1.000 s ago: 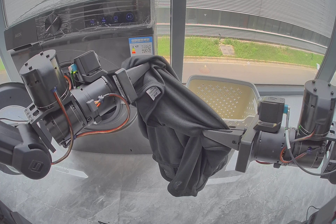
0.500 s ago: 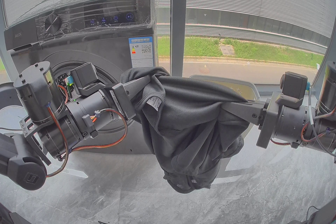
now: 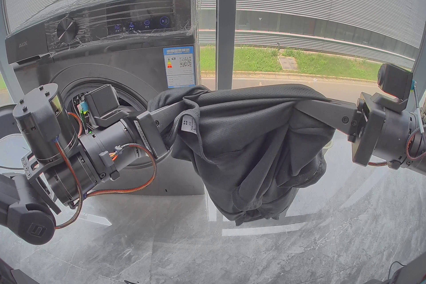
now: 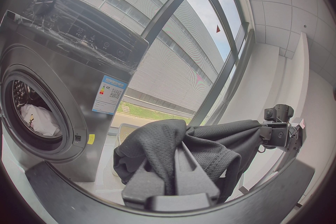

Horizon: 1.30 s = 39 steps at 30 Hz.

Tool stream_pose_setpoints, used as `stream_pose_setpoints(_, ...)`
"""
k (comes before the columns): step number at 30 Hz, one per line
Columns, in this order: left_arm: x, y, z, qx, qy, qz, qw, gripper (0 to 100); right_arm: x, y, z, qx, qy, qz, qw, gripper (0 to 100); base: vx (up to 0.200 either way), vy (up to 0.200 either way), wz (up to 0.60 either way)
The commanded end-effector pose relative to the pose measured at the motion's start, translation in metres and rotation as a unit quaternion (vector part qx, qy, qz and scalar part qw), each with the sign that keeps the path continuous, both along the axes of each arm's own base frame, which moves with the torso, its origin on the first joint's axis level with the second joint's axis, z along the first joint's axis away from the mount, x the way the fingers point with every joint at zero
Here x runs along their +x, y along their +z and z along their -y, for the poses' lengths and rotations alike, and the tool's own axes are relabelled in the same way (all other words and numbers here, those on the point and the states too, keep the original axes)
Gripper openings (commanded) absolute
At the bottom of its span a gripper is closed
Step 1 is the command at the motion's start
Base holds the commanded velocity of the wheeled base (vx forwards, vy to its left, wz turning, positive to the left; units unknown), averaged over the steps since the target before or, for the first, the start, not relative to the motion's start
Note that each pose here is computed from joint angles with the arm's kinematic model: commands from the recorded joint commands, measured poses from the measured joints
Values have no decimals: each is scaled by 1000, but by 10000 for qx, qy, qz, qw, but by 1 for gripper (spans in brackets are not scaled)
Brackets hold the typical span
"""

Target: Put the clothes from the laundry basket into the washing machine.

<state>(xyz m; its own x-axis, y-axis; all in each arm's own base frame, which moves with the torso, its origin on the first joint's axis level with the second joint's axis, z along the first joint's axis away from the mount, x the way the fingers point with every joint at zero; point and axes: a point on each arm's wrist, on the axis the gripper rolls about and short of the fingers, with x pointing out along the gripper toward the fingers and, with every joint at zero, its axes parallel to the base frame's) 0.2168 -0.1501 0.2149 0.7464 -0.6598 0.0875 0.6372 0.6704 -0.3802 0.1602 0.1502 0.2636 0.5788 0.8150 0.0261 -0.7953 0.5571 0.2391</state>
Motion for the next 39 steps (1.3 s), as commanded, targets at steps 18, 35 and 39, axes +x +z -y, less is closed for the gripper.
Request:
stream_pose_setpoints(18,-16,-13,2,153,-368,-135,9991,100,-8,-9,3,-8,275,-223,9994,0,0,0,0)
stream_pose_setpoints(35,-54,-49,-20,644,-1282,-3,9897,100,0,15,7,259,112,84,9996,0,0,0,0)
stream_pose_setpoints(39,-60,-60,-25,1035,-1605,194,9814,100,0,15,7,259,112,84,9996,0,0,0,0)
